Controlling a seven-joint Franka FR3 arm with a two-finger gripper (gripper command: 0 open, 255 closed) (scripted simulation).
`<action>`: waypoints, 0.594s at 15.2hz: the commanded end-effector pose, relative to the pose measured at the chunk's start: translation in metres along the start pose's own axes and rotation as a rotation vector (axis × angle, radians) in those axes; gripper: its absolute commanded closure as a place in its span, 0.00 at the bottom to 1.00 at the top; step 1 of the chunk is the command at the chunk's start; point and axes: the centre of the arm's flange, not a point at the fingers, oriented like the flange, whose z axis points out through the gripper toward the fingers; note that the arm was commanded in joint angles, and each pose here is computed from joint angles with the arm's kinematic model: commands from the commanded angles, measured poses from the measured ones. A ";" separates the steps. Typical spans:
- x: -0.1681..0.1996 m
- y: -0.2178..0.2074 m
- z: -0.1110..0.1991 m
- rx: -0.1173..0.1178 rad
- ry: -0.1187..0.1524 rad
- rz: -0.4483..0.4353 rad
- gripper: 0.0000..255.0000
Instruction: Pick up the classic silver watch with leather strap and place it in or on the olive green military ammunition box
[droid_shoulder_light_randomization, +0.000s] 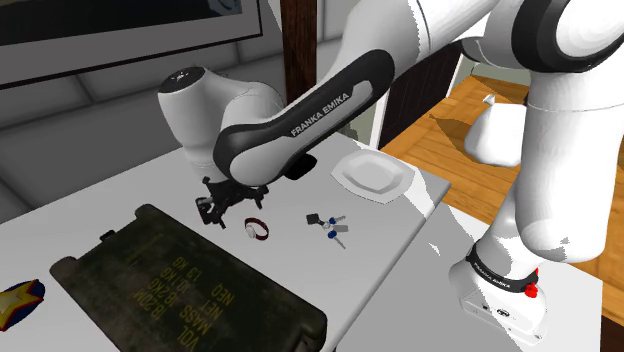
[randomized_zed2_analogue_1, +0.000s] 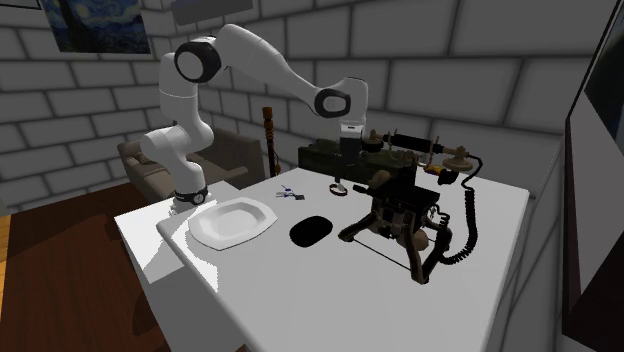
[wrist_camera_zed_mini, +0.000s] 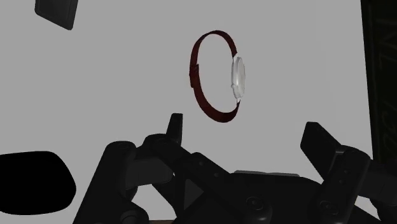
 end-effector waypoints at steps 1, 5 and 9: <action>0.000 0.000 0.010 0.000 0.000 0.000 0.00; 0.000 0.000 0.024 0.000 0.000 0.000 0.00; 0.000 0.000 0.024 0.000 0.000 0.000 0.00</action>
